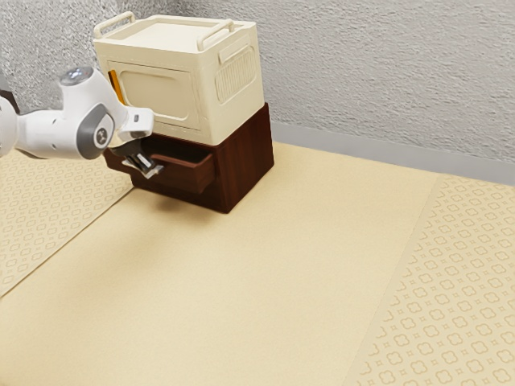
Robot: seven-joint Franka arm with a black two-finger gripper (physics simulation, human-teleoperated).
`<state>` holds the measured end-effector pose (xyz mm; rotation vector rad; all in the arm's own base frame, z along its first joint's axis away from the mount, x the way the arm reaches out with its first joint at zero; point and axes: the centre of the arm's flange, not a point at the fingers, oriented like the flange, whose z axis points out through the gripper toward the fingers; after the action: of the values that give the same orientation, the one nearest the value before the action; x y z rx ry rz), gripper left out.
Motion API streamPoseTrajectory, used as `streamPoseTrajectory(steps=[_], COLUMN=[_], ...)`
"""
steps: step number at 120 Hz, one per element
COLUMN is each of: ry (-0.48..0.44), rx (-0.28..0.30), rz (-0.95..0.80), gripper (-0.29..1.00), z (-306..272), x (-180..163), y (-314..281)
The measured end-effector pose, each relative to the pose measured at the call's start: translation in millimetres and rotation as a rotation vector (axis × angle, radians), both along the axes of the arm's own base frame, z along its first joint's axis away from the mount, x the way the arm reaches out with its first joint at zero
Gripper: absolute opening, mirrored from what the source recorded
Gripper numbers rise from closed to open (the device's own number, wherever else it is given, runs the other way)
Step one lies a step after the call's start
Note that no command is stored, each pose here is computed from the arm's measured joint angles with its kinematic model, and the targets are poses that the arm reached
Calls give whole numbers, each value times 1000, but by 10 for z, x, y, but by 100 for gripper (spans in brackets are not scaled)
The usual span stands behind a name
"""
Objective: Push the drawer handle with one arm to close the drawer
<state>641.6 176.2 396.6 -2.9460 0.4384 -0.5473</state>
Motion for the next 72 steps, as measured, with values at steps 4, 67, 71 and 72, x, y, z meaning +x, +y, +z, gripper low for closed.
streamPoseTrajectory(steps=[4,67,71,72], ry=[-2,-76,-77,-77], rx=[0,10,10,10], rz=[-2,-46,-48,-48], gripper=[-9,-8,-9,-9], z=[-16,-7,-22,-26], x=[12,372,392,398], y=[5,-30,-23,-22])
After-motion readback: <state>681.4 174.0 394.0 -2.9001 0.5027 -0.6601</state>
